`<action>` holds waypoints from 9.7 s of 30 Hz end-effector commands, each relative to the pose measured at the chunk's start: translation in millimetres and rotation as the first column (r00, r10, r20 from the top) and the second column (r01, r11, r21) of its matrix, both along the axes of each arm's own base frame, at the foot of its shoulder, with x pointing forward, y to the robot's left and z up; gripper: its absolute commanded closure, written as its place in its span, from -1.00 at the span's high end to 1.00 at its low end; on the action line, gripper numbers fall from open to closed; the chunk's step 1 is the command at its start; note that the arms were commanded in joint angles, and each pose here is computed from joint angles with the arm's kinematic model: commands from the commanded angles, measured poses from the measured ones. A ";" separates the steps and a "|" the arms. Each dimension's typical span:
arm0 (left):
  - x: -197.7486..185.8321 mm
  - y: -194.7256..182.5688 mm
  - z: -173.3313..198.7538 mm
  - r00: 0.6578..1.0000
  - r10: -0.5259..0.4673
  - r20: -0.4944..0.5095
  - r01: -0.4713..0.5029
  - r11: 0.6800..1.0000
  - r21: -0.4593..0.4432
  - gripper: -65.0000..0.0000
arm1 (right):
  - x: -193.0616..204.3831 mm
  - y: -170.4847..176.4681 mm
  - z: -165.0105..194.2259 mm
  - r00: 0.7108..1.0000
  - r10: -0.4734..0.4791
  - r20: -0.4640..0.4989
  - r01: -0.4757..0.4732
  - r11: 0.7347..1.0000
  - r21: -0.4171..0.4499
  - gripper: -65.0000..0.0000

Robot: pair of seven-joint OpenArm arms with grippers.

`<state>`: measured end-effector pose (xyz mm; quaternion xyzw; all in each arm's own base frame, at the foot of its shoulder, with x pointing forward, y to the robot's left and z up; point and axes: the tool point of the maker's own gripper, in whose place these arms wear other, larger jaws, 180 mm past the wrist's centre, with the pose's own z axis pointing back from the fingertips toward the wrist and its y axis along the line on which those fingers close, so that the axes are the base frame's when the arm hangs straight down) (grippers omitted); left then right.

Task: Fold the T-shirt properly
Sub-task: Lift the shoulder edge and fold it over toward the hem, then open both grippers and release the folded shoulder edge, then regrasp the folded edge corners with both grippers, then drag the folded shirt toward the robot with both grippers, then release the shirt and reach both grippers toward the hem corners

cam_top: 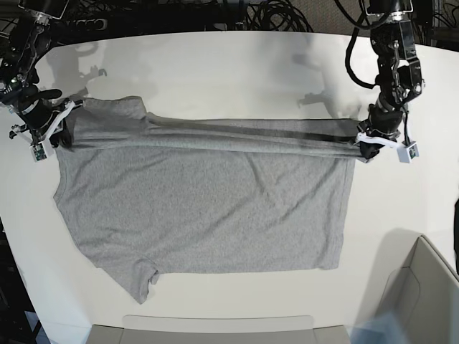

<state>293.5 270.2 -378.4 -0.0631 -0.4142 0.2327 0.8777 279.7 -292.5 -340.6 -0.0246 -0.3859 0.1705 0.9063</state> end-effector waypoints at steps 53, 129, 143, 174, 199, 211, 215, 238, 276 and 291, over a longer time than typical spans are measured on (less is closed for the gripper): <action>102.2 35.2 15.9 0.994 0.062 0.090 -0.073 0.990 0.120 -0.75 | 134.7 -3.7 -0.6 0.993 -0.029 0.116 0.012 0.990 0.139 -0.76; 45.9 -2.8 -13.8 0.998 -0.009 -0.063 0.000 0.992 -0.128 -0.32 | 16.8 -34.3 -76.1 0.971 -0.187 -0.146 0.237 0.813 0.532 -0.47; 18.7 1.0 -48.8 0.989 0.005 -0.150 -0.022 0.993 -0.112 -0.35 | 17.8 -35.5 -74.8 0.972 -0.183 -0.145 0.233 0.818 0.527 -0.47; -4.3 -4.9 -47.3 0.994 -0.043 -0.097 0.036 0.997 -0.071 -1.00 | 5.5 -35.8 -66.1 0.982 -0.138 -0.131 0.184 0.862 0.473 -1.00; -127.8 26.4 -45.0 0.968 -0.039 -0.248 0.051 0.998 0.044 -1.00 | -137.0 5.4 -91.9 0.948 -0.012 -0.319 0.163 0.878 0.450 -1.00; -177.2 54.2 -47.9 0.931 0.018 -0.366 0.010 0.997 0.073 -1.00 | -178.3 -14.2 -94.3 0.918 -0.057 -0.392 0.232 0.881 0.413 -1.00; -187.4 57.0 -46.8 0.924 0.024 -0.381 0.008 0.997 0.082 -1.00 | -176.7 -36.1 -84.1 0.920 -0.081 -0.384 0.233 0.900 0.369 -1.00; -165.7 51.8 -18.2 0.950 0.001 -0.312 0.033 0.994 0.104 -0.52 | -141.7 -66.5 -55.9 0.953 -0.151 -0.264 0.240 0.908 0.344 -0.73; -18.2 -13.3 65.3 0.988 -0.154 0.016 0.154 0.988 0.023 -0.73 | 145.8 68.9 -46.7 0.983 0.172 -0.064 -0.169 0.984 0.053 -0.73; -10.9 -27.0 60.6 0.989 -0.143 0.039 0.144 0.989 -0.033 -0.73 | 86.7 26.9 -68.5 0.999 -0.012 -0.043 0.015 0.998 0.069 -0.73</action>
